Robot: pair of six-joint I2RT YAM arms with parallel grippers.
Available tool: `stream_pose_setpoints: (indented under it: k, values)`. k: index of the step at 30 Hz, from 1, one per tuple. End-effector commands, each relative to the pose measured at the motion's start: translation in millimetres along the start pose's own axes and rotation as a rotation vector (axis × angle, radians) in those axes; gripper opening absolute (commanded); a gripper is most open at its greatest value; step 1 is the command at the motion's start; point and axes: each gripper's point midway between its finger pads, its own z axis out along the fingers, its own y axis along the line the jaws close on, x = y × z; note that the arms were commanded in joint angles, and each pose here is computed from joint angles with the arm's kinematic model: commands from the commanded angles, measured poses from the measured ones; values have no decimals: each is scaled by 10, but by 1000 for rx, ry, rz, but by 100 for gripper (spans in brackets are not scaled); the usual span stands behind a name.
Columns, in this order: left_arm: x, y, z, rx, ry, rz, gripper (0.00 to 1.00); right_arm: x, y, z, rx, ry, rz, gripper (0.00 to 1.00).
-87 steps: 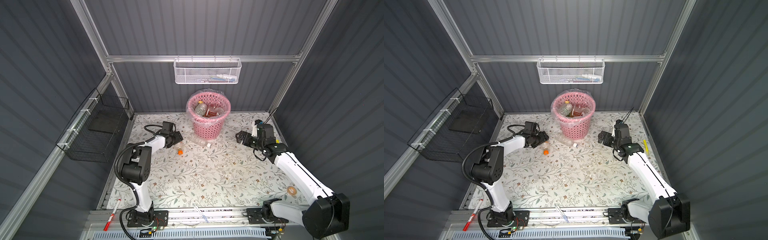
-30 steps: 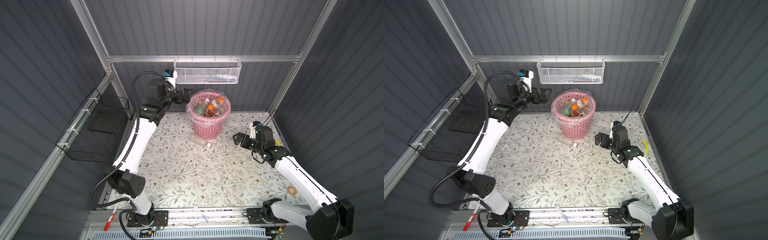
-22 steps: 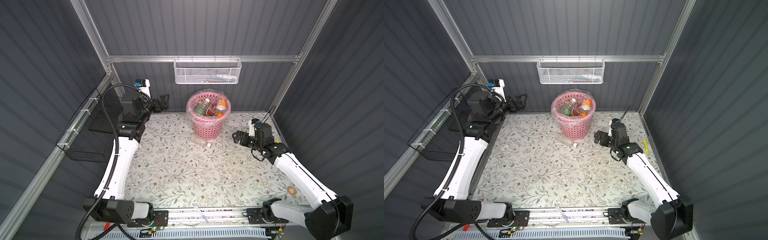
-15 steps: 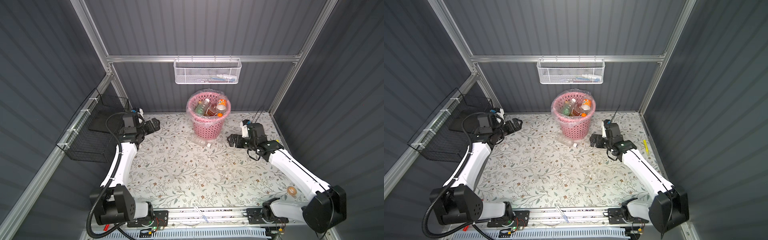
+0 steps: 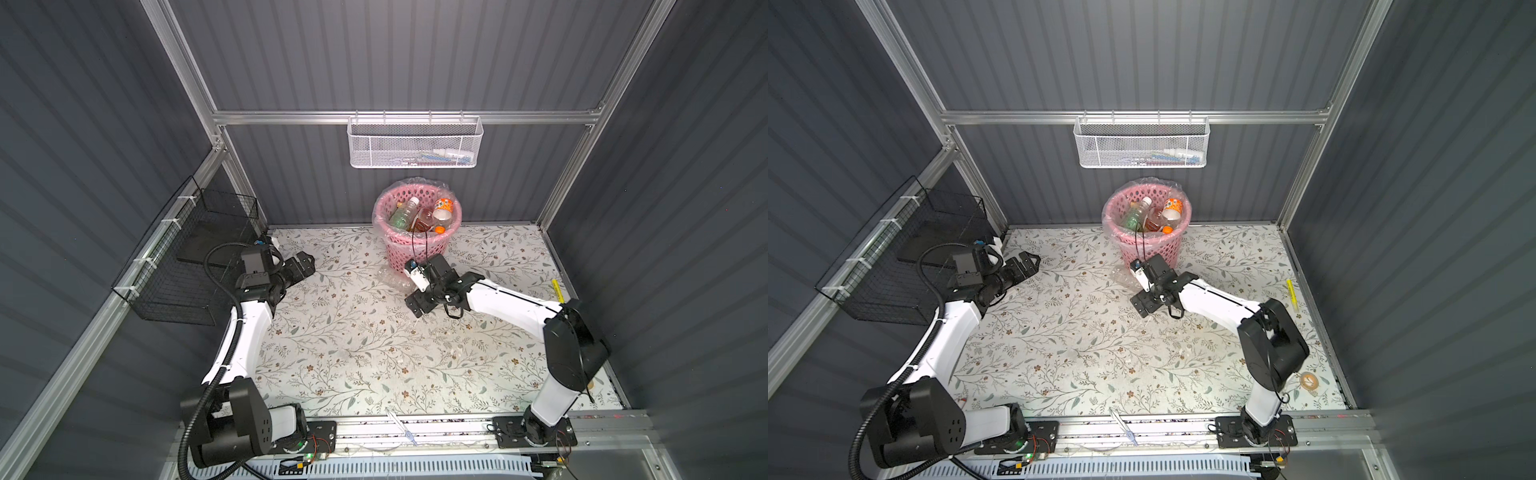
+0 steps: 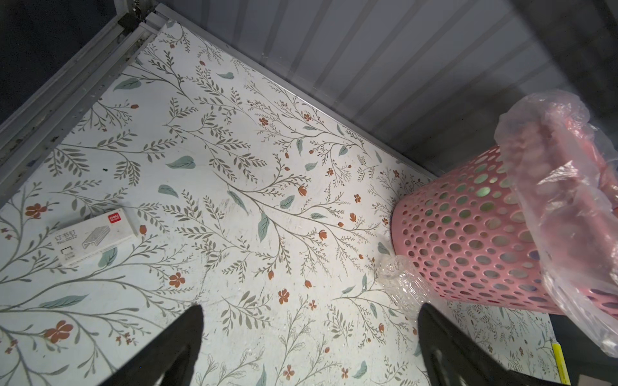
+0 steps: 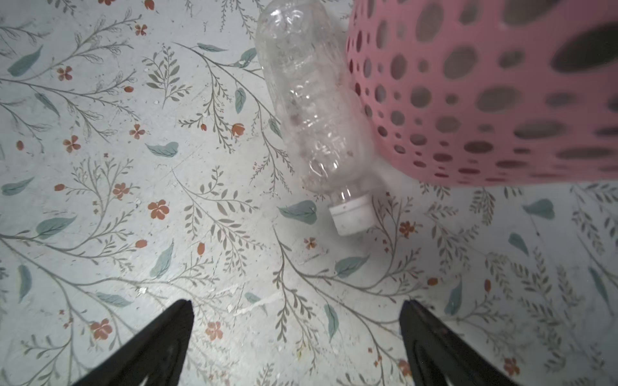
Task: Throw the plastic bottles in the bin
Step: 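Grasp the crushed clear bottle beside the bin with the right gripper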
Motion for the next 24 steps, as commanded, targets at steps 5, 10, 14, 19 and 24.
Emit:
stream_pose_setpoints:
  k: [5, 10, 14, 19, 24]
  values:
    - [-21, 21, 8, 20, -13, -21, 100, -456, -28, 374, 97, -111, -156, 95]
    - [-18, 41, -1, 16, -16, -22, 100, -558, -30, 672, 145, -107, -200, 94]
    - [-16, 49, 2, 16, -14, -24, 100, -518, 1, 910, 144, -61, -224, 93]
    - [-19, 55, 3, 15, -15, -20, 100, -471, 129, 1011, 80, -36, -238, 88]
    - [-23, 55, 13, 19, -14, -24, 100, -439, 272, 935, 40, -33, -250, 73]
